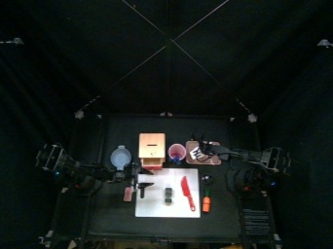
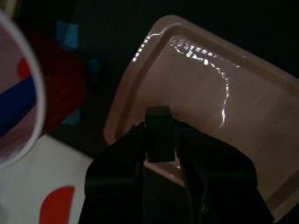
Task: Place sushi on board then cut the sushi with the knife then place the pieces on the plate
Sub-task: Place the 4 sushi pieces on the plate
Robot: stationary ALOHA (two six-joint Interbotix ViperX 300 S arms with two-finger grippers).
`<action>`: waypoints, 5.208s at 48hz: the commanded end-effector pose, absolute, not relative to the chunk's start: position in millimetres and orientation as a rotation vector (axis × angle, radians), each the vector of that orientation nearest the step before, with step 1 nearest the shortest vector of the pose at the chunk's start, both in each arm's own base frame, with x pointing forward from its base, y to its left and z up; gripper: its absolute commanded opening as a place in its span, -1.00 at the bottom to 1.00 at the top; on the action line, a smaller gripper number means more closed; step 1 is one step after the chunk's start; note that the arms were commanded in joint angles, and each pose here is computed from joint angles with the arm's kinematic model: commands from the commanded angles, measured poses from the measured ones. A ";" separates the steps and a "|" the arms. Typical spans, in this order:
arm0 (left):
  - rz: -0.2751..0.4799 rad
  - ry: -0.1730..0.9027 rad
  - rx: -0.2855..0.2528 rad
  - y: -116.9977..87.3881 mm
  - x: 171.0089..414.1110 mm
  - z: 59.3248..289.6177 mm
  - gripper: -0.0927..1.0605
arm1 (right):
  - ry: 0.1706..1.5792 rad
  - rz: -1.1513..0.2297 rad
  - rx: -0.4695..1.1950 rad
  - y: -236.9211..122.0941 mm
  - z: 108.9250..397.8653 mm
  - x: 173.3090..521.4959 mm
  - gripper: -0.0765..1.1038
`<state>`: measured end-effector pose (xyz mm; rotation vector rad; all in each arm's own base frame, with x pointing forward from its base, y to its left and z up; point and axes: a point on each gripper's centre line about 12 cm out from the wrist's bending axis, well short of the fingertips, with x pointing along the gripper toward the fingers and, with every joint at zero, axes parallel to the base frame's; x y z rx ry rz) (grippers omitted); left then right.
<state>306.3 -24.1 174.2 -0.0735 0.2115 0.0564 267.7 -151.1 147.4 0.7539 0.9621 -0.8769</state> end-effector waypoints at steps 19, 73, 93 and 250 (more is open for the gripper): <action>0.058 0.205 -0.070 -22.9 304.0 174.4 0.68 | 0.934 -0.889 0.779 -170.4 143.2 288.3 0.45; 0.090 0.180 -0.086 -15.3 312.6 181.4 0.67 | 1.066 -0.251 0.215 51.5 172.5 354.8 0.64; 0.085 0.199 -0.080 -16.4 309.2 176.1 0.49 | 1.050 -0.189 0.130 31.4 173.0 405.0 0.63; 0.124 0.250 -0.115 -12.8 303.9 162.6 0.48 | 1.125 -0.122 0.273 36.5 172.9 418.9 0.63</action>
